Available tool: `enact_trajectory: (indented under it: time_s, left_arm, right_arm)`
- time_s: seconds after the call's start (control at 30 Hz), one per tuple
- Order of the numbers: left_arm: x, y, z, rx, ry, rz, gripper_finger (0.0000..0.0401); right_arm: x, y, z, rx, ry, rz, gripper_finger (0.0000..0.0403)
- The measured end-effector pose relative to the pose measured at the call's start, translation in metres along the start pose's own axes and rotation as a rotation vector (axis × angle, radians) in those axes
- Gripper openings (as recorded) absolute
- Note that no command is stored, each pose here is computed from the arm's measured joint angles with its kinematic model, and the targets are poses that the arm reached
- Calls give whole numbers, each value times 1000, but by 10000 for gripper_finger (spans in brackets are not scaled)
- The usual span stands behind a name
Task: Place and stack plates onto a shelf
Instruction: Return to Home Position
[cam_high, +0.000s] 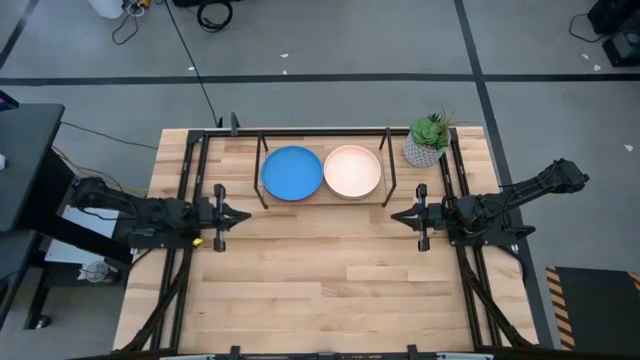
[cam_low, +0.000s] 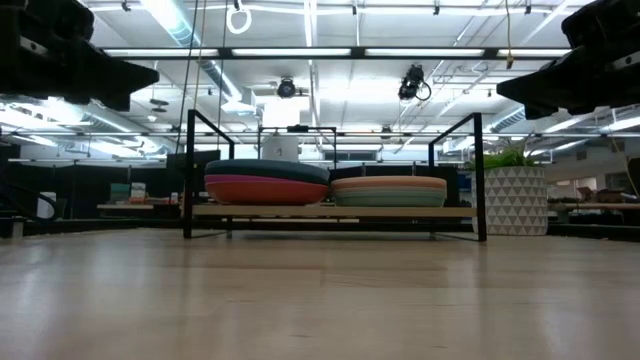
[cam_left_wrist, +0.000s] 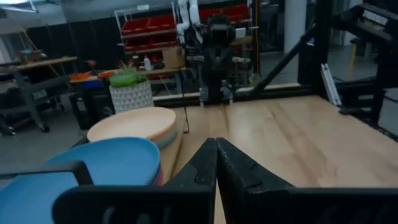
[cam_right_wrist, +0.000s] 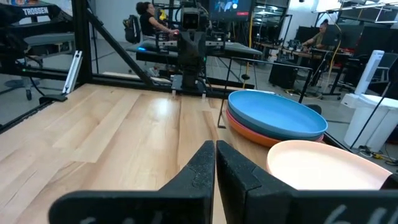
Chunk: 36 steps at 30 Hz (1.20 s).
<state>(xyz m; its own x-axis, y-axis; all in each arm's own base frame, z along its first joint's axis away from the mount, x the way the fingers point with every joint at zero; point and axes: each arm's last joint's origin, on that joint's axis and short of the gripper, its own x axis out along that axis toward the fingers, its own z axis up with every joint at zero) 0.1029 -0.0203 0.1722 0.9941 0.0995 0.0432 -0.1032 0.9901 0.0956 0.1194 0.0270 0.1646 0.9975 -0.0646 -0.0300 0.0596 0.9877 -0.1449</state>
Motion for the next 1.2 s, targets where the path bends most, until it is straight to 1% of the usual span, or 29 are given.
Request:
enact_trajectory:
  time_s: [0.13, 0.27, 0.33, 0.4, 0.47, 0.5, 0.53, 0.63, 0.7, 0.77, 0.9, 1.03, 1.2]
  left_arm:
    - [1, 0, -5, -3, 51, -1, 12]
    - [1, -1, -6, -32, 58, -12, 13]
    - [0, -2, -7, -8, 73, -23, 13]
    - [0, -3, -8, 53, 80, -34, 13]
    - [0, -4, -8, 91, 78, -42, 13]
    - [0, -4, -8, 103, 73, -55, 13]
    - [0, -5, -8, 119, 68, -92, 13]
    - [-1, -11, -6, 159, 28, -270, 13]
    - [-2, -13, -6, 176, 10, -341, 13]
    - [-2, -13, -7, 200, 13, -360, 13]
    - [-2, -13, -10, 236, 42, -360, 13]
    - [-2, -13, -12, 237, 53, -366, 13]
    - [-3, -15, -14, 238, 61, -462, 13]
  right_arm:
    - [0, 0, 0, 0, 0, 0, 22]
    - [0, 0, 0, 0, -1, 0, 23]
    - [0, 0, 0, 0, -1, 0, 23]
    - [0, 0, 0, 0, -1, 0, 23]
    - [0, 0, 0, 0, -1, 0, 23]
    - [0, 0, 0, 0, -1, 0, 23]
    - [0, 0, 0, 0, -1, 0, 23]
    - [0, 0, 0, 1, -2, 0, 23]
    - [0, 0, 0, 0, -1, 0, 23]
    - [0, 0, 0, 0, -1, 0, 23]
    - [0, 0, 0, 1, -2, 0, 23]
    - [0, 0, 0, 1, -1, 0, 23]
    - [0, 0, 0, 1, -2, 0, 23]
